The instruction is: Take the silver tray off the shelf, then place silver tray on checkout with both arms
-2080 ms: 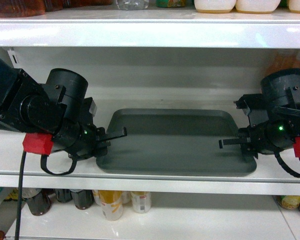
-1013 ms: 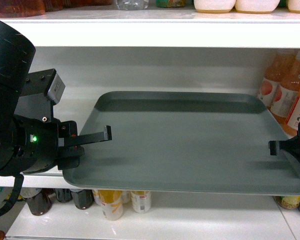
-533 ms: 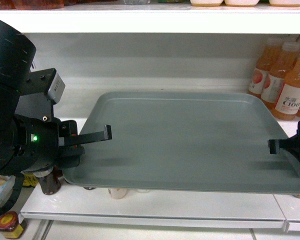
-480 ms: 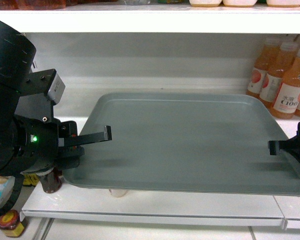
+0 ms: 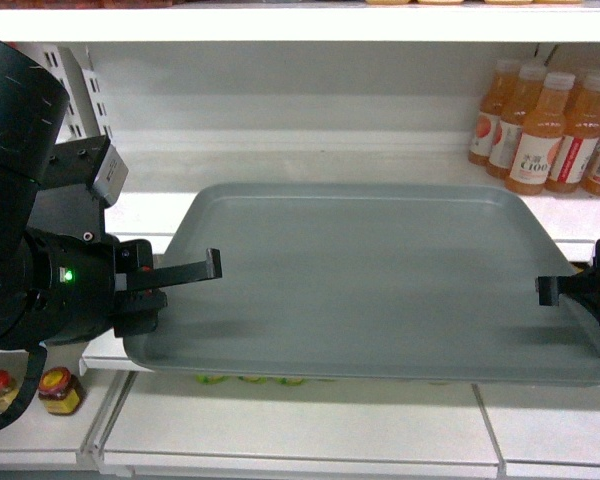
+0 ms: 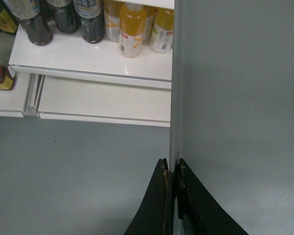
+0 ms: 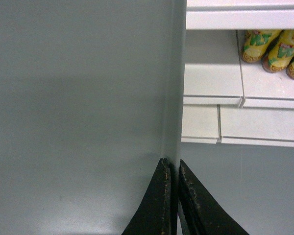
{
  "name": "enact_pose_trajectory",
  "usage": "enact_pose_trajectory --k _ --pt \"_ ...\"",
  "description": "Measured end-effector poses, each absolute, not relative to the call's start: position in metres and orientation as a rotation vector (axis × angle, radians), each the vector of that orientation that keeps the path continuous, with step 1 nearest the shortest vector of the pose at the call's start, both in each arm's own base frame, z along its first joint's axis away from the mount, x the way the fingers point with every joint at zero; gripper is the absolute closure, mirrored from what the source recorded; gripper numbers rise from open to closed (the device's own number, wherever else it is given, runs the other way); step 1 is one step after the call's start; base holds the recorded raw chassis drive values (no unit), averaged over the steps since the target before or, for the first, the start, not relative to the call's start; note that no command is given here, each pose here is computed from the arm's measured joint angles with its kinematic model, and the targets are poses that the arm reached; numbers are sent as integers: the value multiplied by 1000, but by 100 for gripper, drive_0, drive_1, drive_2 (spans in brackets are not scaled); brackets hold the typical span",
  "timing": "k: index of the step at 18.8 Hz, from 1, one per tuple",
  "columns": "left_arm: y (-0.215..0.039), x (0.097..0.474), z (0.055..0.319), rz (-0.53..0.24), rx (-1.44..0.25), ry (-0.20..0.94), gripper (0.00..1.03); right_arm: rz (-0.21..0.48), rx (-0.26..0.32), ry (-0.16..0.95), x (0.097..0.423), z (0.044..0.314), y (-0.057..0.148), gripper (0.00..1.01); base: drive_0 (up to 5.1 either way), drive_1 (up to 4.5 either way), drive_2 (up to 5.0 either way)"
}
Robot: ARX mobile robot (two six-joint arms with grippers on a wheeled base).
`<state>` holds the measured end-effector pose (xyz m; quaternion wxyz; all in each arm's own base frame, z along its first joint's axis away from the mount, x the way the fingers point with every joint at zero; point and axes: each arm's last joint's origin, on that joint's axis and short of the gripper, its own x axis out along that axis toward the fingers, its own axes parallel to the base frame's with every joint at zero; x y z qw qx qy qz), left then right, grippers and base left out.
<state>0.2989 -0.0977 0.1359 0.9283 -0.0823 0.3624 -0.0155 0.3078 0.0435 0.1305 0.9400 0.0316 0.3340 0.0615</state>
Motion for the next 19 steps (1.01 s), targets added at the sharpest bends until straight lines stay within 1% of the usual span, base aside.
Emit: enact_pose_trajectory --k 2,19 --pt "-98 298 135 -30 -167 750 100 125 64 690 307 130 43 99 0 0 0" --pt "-98 299 135 -30 -168 746 100 126 65 688 308 130 43 99 10 -413 432"
